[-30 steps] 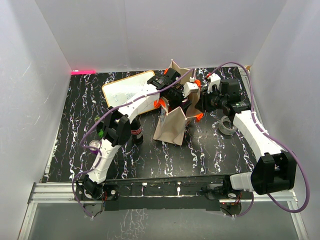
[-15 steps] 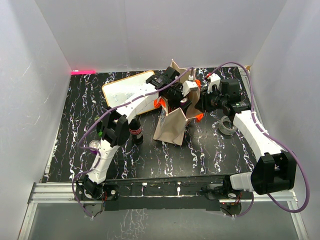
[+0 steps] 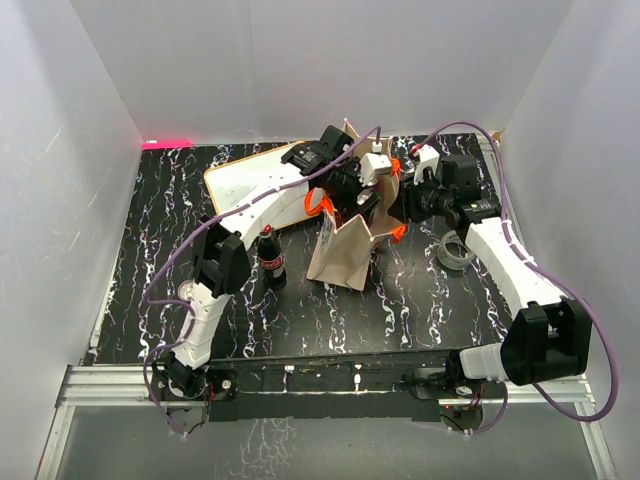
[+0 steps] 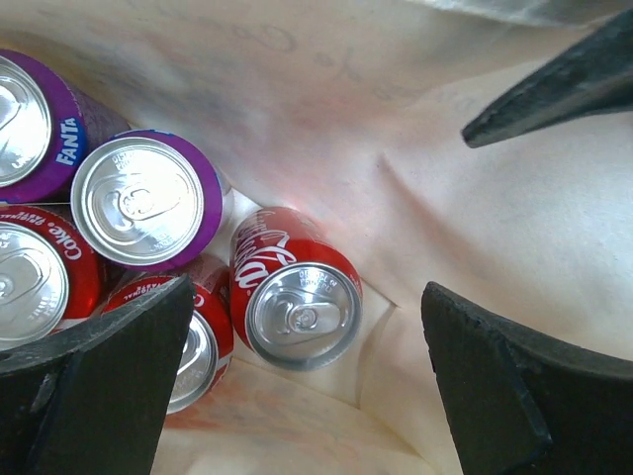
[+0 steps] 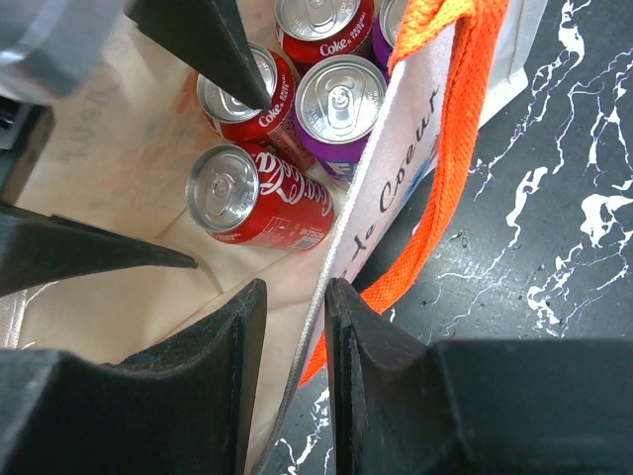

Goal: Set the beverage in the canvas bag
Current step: Place the drink in the canvas bag, then pick up the drink from the center of the board.

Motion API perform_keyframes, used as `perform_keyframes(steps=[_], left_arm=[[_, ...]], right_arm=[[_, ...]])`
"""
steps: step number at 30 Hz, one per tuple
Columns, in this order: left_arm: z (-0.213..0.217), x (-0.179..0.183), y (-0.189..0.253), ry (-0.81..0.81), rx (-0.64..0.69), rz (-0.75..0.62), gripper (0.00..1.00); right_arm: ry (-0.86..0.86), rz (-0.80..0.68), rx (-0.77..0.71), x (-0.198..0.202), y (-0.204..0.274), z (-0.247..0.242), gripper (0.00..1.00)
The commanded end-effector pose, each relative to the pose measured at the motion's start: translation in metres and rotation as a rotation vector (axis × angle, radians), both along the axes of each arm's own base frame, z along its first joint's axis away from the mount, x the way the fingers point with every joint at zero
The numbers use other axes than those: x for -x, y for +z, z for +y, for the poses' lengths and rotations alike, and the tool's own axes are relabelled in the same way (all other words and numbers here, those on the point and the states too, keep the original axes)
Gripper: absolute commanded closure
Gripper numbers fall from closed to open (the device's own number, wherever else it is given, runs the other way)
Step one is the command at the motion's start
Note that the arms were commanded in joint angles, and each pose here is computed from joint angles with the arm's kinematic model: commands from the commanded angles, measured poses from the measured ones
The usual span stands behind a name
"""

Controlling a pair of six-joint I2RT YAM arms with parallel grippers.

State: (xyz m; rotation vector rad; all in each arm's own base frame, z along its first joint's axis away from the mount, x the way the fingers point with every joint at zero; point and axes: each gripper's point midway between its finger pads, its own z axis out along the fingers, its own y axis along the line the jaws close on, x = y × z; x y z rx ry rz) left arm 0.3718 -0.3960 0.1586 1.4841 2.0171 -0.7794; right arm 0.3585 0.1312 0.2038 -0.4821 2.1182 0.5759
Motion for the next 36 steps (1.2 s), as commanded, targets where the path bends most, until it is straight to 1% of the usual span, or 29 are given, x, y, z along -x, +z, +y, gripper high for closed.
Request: perform_keyframes(steps=[1, 5, 12, 17, 19, 20, 24, 26, 29, 32, 34, 36], left_arm=[[0.007, 0.002, 0.057, -0.008, 0.076, -0.104, 0.03], [0.008, 0.001, 0.08, -0.023, 0.105, -0.166, 0.03], [0.011, -0.002, 0.147, -0.008, 0.197, -0.32, 0.03], [0.033, 0.0, 0.194, 0.05, 0.216, -0.442, 0.03], [0.047, 0.003, 0.208, 0.092, 0.203, -0.484, 0.03], [0.056, 0.003, 0.212, 0.122, 0.185, -0.504, 0.03], [0.109, -0.006, 0.231, 0.29, 0.039, -0.645, 0.03], [0.141, -0.011, 0.23, 0.364, -0.022, -0.68, 0.03], [0.199, -0.018, 0.227, 0.518, -0.056, -0.628, 0.03], [0.256, -0.013, 0.224, 0.666, -0.073, -0.582, 0.03], [0.281, -0.001, 0.218, 0.718, -0.088, -0.545, 0.03], [0.3, 0.02, 0.208, 0.74, -0.123, -0.506, 0.03]], right_arm=[[0.031, -0.112, -0.009, -0.016, 0.031, 0.005, 0.68], [0.046, -0.12, -0.015, -0.017, 0.035, 0.007, 0.66], [0.058, -0.134, -0.024, -0.023, 0.043, 0.01, 0.56], [0.062, -0.132, -0.03, -0.029, 0.05, 0.014, 0.5], [0.054, -0.132, -0.032, -0.032, 0.054, 0.016, 0.49], [0.048, -0.132, -0.03, -0.033, 0.055, 0.017, 0.48], [0.043, -0.133, -0.025, -0.038, 0.059, 0.019, 0.43], [0.048, -0.132, -0.025, -0.04, 0.06, 0.022, 0.42], [0.051, -0.136, -0.024, -0.044, 0.063, 0.025, 0.41], [0.053, -0.131, -0.025, -0.045, 0.063, 0.029, 0.4], [0.056, -0.128, -0.027, -0.045, 0.063, 0.031, 0.4], [0.06, -0.129, -0.025, -0.043, 0.063, 0.034, 0.4]])
